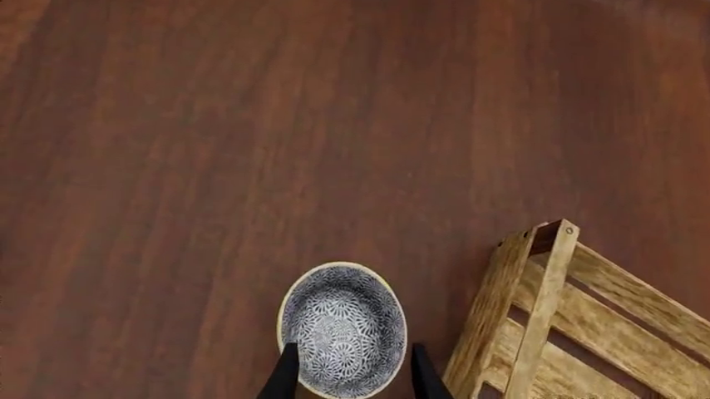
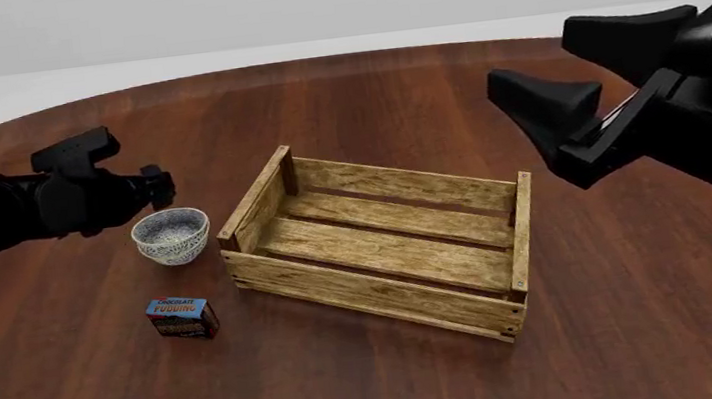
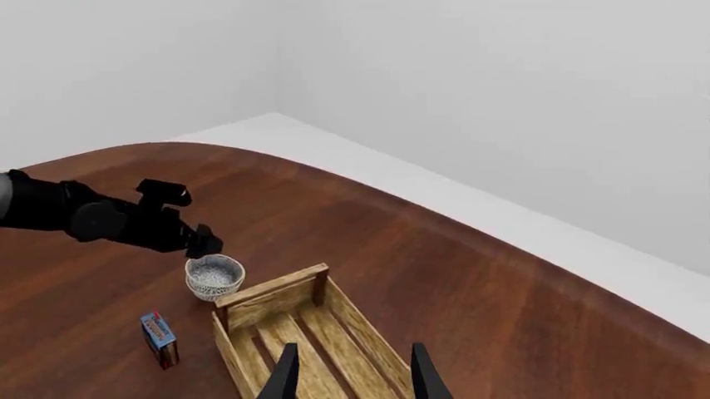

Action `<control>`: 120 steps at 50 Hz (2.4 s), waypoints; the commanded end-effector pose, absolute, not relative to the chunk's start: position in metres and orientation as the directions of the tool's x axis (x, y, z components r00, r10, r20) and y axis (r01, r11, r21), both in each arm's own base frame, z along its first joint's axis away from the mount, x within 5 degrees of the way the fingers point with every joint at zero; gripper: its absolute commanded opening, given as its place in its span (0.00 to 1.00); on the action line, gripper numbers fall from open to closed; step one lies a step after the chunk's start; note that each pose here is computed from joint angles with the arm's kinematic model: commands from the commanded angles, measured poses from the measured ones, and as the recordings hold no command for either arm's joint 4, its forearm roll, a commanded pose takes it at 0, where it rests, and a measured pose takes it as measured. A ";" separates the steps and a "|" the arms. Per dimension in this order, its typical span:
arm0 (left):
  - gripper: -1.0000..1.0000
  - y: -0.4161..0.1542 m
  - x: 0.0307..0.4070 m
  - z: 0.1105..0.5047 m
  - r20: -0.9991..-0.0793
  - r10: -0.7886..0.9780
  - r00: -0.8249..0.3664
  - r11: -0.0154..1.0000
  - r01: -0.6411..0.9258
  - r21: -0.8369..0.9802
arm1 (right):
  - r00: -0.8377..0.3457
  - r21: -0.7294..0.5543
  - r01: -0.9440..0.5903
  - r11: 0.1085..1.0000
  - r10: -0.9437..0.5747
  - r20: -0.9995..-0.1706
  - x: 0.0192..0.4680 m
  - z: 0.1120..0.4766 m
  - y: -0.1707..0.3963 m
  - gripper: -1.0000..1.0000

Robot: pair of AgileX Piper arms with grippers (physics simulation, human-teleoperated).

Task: Stack the right bowl on the left bowl and place them in the tray.

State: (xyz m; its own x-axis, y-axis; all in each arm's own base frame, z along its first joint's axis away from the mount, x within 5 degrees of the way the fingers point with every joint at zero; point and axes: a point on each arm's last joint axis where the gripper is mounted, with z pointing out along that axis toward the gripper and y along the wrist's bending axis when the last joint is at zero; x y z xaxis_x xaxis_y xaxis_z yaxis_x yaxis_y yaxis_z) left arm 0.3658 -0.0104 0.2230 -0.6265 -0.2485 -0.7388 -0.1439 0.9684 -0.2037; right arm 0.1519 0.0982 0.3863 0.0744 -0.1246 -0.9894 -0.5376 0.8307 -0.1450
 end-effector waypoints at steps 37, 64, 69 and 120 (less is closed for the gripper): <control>1.00 0.004 0.381 0.227 -0.742 -0.256 -0.619 0.967 -0.171 -0.191 | 0.073 -0.146 -0.537 0.831 -0.127 -0.989 0.154 0.386 0.099 1.00; 1.00 0.017 0.391 0.202 -0.713 -0.256 -0.652 0.966 -0.197 -0.166 | 0.072 -0.146 -0.536 0.832 -0.127 -0.989 0.155 0.385 0.099 1.00; 1.00 0.017 0.393 0.196 -0.706 -0.258 -0.659 0.966 -0.200 -0.166 | 0.071 -0.147 -0.535 0.832 -0.129 -0.989 0.155 0.385 0.100 1.00; 1.00 0.018 0.399 0.150 -0.654 -0.272 -0.705 0.962 -0.221 -0.162 | 0.074 -0.145 -0.531 0.835 -0.124 -0.989 0.154 0.386 0.098 1.00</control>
